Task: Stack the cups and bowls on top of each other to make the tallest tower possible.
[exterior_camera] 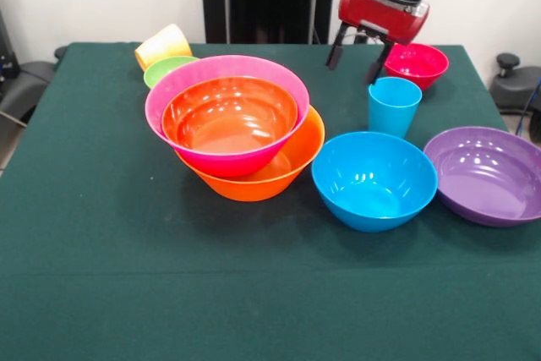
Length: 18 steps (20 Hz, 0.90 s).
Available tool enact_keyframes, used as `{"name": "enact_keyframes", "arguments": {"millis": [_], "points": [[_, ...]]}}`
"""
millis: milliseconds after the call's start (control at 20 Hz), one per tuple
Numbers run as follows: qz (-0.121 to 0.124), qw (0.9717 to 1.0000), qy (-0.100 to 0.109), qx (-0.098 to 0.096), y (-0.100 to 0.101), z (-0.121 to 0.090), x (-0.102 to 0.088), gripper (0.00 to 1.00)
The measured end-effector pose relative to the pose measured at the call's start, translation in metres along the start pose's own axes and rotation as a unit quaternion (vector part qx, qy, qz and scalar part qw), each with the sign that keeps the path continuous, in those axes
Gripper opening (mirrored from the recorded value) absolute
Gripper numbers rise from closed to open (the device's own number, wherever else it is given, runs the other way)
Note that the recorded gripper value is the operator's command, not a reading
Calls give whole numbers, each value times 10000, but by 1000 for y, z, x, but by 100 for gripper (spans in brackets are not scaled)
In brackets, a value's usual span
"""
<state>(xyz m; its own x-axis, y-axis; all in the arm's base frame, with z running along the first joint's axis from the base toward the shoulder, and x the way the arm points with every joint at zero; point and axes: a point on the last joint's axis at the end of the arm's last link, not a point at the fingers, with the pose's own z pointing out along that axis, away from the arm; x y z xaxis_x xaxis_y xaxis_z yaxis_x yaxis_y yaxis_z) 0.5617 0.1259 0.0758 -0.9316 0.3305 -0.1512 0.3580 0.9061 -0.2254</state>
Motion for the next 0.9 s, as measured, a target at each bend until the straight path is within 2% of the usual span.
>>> {"name": "enact_keyframes", "arguments": {"millis": [200, 550, 900], "points": [[-39, 9999, 152, -41, 8, 1, 6, 100], [-102, 9997, 206, -121, 18, 2, 11, 100], [-208, 9993, 296, -74, 27, 6, 17, 100]]}}
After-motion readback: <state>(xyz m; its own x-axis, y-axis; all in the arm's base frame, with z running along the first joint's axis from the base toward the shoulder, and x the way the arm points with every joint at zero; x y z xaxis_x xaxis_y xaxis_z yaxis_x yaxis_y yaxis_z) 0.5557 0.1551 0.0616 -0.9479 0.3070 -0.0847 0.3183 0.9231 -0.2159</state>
